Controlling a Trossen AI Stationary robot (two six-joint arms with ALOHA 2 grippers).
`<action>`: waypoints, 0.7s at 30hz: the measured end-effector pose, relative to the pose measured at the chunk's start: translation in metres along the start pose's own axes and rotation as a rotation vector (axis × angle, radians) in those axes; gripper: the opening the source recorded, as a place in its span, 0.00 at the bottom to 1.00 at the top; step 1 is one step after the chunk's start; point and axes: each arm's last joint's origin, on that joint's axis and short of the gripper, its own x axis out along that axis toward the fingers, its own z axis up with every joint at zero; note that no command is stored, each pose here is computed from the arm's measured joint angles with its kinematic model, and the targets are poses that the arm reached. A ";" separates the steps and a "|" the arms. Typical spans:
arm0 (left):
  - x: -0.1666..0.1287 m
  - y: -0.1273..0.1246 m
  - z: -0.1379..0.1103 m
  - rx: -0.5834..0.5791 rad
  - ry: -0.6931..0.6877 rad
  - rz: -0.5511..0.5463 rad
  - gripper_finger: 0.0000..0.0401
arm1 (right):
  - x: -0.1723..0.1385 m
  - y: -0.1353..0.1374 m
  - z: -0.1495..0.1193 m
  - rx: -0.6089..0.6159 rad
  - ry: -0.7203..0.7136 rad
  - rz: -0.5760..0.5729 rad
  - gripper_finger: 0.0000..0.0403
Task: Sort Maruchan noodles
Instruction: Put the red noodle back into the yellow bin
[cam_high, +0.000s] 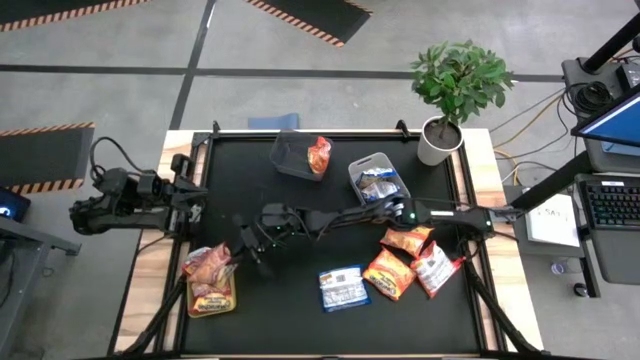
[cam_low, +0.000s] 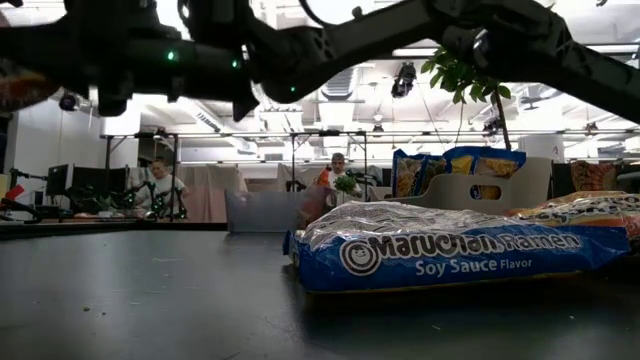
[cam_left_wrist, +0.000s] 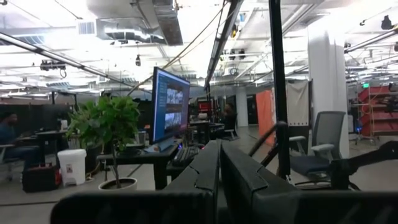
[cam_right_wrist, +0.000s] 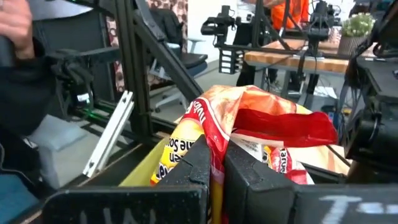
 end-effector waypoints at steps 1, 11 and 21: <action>0.000 0.000 0.000 0.000 0.001 0.000 0.00 | 0.001 0.000 -0.003 -0.014 0.002 0.001 0.02; 0.000 0.000 -0.001 0.000 0.003 -0.001 0.00 | 0.010 0.016 -0.014 -0.168 0.035 0.033 0.02; 0.000 0.000 -0.001 0.000 0.003 -0.001 0.00 | 0.013 0.020 -0.015 -0.240 0.053 -0.009 0.02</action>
